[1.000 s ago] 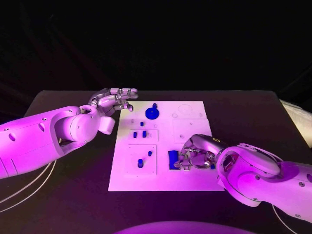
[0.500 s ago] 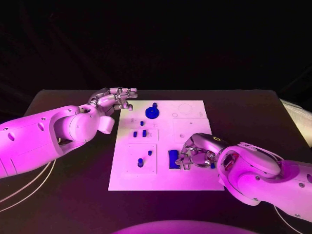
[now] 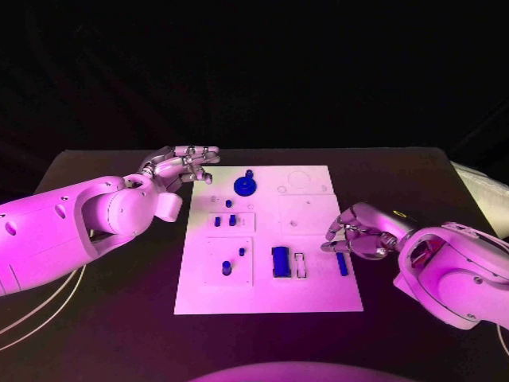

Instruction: Assemble the parts on the task board

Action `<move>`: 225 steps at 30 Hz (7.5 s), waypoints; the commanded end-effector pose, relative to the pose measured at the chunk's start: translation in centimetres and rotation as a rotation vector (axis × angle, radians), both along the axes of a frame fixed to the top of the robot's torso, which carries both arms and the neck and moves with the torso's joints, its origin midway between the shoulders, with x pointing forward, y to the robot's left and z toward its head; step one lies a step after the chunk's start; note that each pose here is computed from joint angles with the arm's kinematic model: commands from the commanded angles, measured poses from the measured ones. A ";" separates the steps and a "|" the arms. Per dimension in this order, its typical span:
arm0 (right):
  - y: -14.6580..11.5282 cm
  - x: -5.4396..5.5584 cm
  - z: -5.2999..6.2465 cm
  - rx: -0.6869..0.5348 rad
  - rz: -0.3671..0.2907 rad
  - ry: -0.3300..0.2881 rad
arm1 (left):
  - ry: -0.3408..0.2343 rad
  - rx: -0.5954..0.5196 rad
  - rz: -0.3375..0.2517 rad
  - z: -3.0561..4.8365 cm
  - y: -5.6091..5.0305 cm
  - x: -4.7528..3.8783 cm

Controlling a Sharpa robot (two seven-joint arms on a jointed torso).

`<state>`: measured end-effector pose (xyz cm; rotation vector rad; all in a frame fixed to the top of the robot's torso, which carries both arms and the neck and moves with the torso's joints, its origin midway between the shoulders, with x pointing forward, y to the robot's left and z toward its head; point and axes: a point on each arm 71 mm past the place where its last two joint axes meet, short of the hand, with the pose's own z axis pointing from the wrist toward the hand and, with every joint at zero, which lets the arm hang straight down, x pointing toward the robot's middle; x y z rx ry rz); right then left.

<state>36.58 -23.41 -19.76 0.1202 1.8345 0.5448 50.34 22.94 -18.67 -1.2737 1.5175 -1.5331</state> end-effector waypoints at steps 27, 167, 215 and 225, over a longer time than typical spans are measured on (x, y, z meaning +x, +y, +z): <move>-2.1 0.0 -2.1 -0.305 -0.013 0.061 | 0.004 -0.014 -0.025 -0.15 -0.4 -0.16; 4.8 0.0 -3.8 -0.090 0.066 0.180 | 0.013 -0.013 -0.033 -0.25 -0.4 -0.22; -0.4 14.5 -1.7 1.038 -0.202 0.068 | -0.045 0.037 0.178 -4.06 -1.6 0.15; 3.0 11.0 -2.5 1.134 -0.343 0.000 | -0.129 0.132 0.303 -3.95 -3.2 -2.95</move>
